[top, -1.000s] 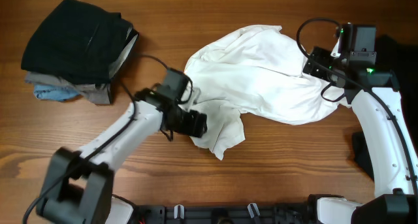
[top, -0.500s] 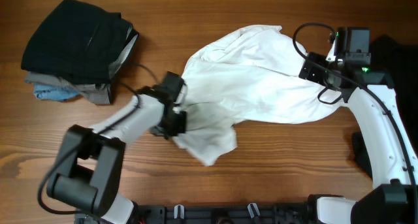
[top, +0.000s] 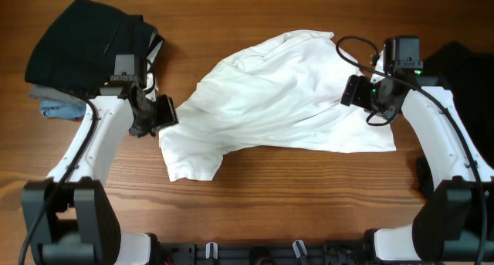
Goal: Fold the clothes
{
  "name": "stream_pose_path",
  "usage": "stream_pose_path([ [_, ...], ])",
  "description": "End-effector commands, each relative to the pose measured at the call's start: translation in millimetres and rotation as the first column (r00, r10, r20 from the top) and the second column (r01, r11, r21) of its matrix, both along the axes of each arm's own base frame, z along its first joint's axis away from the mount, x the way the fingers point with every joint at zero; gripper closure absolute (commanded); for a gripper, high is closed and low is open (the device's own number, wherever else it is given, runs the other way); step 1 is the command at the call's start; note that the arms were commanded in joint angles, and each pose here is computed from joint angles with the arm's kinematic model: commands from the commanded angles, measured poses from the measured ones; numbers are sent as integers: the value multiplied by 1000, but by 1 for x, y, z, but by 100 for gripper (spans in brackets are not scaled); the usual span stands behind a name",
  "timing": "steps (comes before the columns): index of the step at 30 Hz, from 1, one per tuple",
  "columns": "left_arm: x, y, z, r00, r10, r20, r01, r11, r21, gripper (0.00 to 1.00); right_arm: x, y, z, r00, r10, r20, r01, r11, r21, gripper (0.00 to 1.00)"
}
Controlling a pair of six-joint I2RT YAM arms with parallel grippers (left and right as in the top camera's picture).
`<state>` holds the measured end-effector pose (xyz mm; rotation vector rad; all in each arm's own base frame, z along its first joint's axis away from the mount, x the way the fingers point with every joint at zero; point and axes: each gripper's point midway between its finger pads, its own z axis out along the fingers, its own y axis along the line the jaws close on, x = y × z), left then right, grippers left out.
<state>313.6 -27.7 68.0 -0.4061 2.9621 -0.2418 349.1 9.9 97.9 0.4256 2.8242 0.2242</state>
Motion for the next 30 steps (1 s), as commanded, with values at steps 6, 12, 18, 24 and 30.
stream_pose_path([
  [6, -55, -57, 30, 974, -208, -84, 196, 971, -136, 39, -3, 23, 8, 998, 62, 15, -64, 992, 112, 22],
  [12, -86, -89, -17, 976, -113, -184, 85, 985, -152, 29, -4, 23, 16, 997, 63, 37, -67, 992, 110, 21],
  [18, -110, -103, -51, 969, -113, -222, 69, 978, -195, 29, -4, 23, 16, 997, 63, 37, -67, 992, 110, 20],
  [24, -116, -98, -67, 970, -109, -215, 71, 981, -179, 26, -4, 23, 16, 997, 63, 37, -66, 992, 109, 20],
  [30, -118, -95, -88, 973, -62, -222, 25, 986, -165, 41, -3, 22, 16, 997, 59, 40, -62, 993, 103, 20],
])
